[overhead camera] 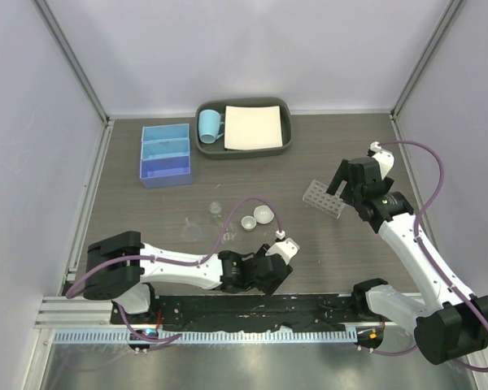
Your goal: Organize the chemistry lab equipment
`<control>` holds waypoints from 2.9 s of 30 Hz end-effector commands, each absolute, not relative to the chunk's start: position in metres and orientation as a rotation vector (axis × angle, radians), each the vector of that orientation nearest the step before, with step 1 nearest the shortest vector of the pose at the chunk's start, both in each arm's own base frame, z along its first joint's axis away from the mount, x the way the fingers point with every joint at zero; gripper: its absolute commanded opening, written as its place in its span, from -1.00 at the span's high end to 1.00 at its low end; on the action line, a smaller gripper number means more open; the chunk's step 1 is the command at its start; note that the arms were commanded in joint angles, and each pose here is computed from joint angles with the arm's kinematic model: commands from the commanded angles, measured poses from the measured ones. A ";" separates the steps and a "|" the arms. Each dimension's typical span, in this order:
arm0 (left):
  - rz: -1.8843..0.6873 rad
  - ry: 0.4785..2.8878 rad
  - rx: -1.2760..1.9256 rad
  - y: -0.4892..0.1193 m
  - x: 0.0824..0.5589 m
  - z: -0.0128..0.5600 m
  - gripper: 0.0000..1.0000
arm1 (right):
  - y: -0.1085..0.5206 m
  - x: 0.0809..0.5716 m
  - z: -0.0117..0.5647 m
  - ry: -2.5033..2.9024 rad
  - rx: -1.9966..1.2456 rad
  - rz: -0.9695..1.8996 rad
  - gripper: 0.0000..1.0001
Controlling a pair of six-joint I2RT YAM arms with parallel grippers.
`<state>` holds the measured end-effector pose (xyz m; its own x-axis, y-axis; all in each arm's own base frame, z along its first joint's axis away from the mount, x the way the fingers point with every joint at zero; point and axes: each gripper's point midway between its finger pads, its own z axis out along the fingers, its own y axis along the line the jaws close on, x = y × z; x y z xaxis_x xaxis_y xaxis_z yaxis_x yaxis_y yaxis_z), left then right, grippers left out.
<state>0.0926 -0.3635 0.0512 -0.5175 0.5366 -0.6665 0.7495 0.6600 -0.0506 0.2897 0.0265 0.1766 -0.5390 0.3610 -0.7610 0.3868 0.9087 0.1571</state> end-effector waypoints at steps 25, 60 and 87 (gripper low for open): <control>-0.506 2.264 0.926 -0.338 0.081 0.042 0.07 | 0.047 0.289 0.185 2.158 0.520 0.039 -0.97; -0.433 2.265 0.986 -0.330 0.072 0.051 0.98 | 0.057 0.281 0.179 2.177 0.484 0.045 -0.97; -1.299 1.789 1.032 -0.346 0.046 0.239 0.99 | 0.191 0.116 0.266 2.143 -0.221 1.341 -0.81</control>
<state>0.0564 -0.3335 0.2130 -0.4625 0.2629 -0.8468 0.8582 0.3728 -0.3530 0.1559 0.1703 0.2449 -0.7527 0.2390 -0.6134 -0.3399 0.6569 0.6730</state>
